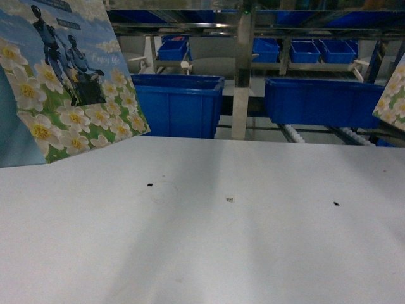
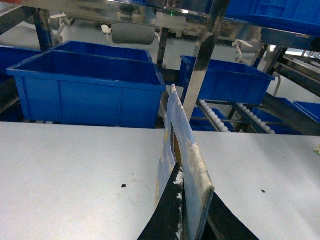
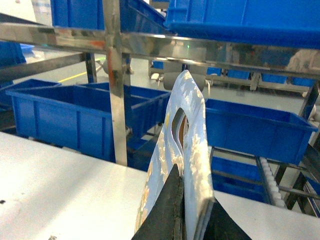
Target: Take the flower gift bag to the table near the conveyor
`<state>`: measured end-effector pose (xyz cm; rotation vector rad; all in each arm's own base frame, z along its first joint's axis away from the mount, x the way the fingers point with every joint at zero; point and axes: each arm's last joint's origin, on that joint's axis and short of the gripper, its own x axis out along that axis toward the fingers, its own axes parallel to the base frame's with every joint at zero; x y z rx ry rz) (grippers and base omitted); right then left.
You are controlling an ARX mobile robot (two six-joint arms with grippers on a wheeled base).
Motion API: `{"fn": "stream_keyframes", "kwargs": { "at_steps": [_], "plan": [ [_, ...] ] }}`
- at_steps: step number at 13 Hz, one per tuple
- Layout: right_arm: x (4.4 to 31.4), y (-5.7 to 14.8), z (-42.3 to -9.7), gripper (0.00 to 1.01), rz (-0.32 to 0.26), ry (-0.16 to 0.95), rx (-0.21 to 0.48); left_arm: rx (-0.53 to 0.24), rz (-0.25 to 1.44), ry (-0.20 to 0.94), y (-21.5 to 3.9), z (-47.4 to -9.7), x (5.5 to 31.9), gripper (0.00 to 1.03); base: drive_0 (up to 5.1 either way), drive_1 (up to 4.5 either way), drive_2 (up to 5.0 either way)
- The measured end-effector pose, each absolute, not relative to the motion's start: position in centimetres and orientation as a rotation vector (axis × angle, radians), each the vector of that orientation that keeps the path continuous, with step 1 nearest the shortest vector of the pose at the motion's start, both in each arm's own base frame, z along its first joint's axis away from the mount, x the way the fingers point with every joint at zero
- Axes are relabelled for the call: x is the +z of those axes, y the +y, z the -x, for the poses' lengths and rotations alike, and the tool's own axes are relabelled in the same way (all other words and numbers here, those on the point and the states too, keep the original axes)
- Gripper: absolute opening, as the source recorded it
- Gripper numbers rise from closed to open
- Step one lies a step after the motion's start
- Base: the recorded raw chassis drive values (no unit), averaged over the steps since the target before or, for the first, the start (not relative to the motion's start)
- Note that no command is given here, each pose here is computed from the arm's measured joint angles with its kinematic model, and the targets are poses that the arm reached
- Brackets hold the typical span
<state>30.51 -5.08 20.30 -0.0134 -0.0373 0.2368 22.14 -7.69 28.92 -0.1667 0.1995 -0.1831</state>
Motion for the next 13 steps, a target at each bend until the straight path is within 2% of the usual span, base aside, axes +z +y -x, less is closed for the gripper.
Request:
{"fn": "stream_keyframes", "kwargs": {
  "at_steps": [3, 4, 6, 9, 13],
  "plan": [
    [15.5, -6.8, -31.3, 0.02, 0.033, 0.032, 0.188, -0.183, 0.167, 0.2, -7.7, -22.1, 28.9, 0.02, 0.0, 0.0, 0.0],
    [14.3, -7.3, -31.5, 0.02, 0.021, 0.063, 0.173, -0.183, 0.167, 0.2, -7.7, -22.1, 28.9, 0.02, 0.0, 0.0, 0.0],
    [11.5, -7.8, -31.6, 0.02, 0.009, 0.109, 0.191, -0.183, 0.167, 0.2, -7.7, -22.1, 28.9, 0.02, 0.0, 0.0, 0.0],
    [9.5, -8.2, -31.8, 0.02, 0.004, 0.133, 0.225, -0.183, 0.167, 0.2, -7.7, -22.1, 28.9, 0.02, 0.0, 0.0, 0.0],
    [7.5, -9.2, -32.8, 0.02, 0.025, 0.15, 0.228, -0.183, 0.167, 0.199, -7.7, -22.1, 28.9, 0.02, 0.0, 0.0, 0.0]
  ]
}}
